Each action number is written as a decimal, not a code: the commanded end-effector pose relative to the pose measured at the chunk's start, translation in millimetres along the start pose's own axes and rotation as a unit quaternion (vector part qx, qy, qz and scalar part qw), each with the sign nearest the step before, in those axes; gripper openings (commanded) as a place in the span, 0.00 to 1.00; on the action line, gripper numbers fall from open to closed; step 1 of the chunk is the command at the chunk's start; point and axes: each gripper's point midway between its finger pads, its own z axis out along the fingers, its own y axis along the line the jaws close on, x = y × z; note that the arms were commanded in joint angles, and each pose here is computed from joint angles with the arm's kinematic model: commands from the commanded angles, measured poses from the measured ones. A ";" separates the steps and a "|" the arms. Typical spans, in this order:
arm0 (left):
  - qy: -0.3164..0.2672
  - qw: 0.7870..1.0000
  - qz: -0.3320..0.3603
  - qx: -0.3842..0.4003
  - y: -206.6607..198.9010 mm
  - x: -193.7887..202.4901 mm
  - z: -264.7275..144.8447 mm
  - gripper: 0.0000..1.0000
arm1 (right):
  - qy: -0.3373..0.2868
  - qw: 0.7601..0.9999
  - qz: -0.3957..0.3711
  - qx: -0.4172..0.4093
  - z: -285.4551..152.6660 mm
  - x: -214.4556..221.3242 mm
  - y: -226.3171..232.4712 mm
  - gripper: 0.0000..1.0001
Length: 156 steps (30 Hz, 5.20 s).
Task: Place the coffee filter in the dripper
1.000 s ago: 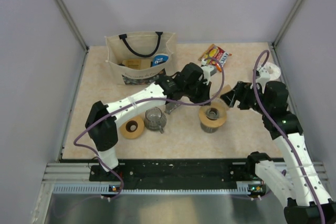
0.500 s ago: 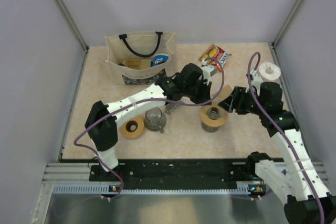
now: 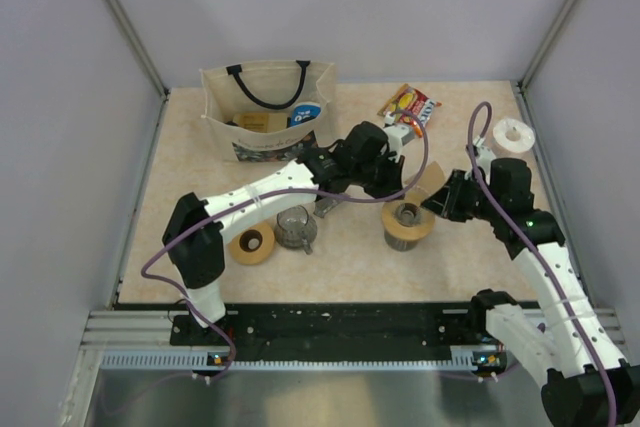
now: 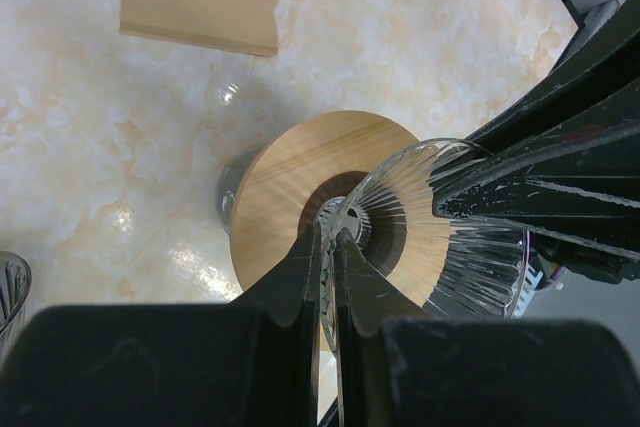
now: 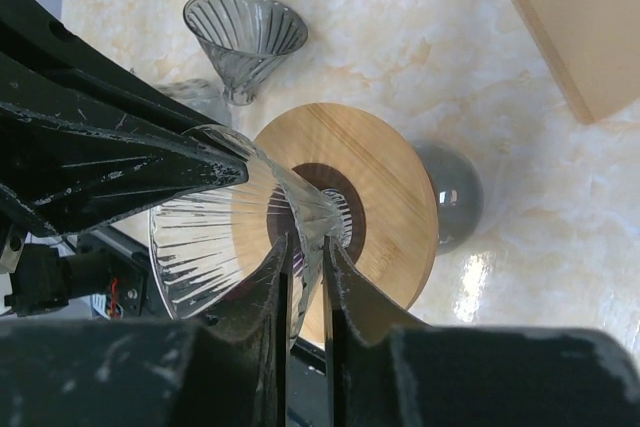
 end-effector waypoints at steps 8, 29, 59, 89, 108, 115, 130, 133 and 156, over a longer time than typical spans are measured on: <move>0.114 0.990 -0.041 -0.072 38.9 54.7 18.7 0.00 | 0.042 0.997 0.018 0.065 7.3 21.0 -30.0 0.00; 0.107 0.991 -0.048 -0.063 37.1 59.2 15.5 0.04 | 0.035 0.993 0.020 0.115 4.7 22.4 -48.3 0.10; 0.022 0.999 -0.020 -0.017 1.8 -6.4 -9.0 0.62 | -0.036 0.999 0.005 0.028 -1.8 -29.4 0.4 0.46; -0.271 0.925 -0.117 -0.238 129.2 -74.5 -215.0 0.99 | -0.219 0.953 -0.025 0.207 -78.4 -135.3 -12.8 0.99; -0.257 0.906 -0.159 -0.296 197.8 -22.2 -218.3 0.99 | -0.033 0.930 0.024 0.366 32.9 -97.1 -160.9 0.94; -0.245 0.910 -0.163 -0.293 203.9 -11.7 -212.9 0.99 | 0.020 0.909 0.039 0.416 63.9 -77.3 -208.0 0.87; -0.234 0.918 -0.170 -0.271 202.7 -5.7 -202.8 0.99 | 0.025 0.904 0.095 0.417 99.4 -64.5 -256.4 0.77; -0.232 0.919 -0.172 -0.267 202.5 -5.6 -201.3 0.99 | 0.035 0.900 0.103 0.422 100.6 -55.8 -259.7 0.75; -0.238 0.916 -0.179 -0.269 204.1 -6.6 -208.4 0.99 | 0.048 0.896 0.101 0.430 78.3 -24.0 -254.7 0.14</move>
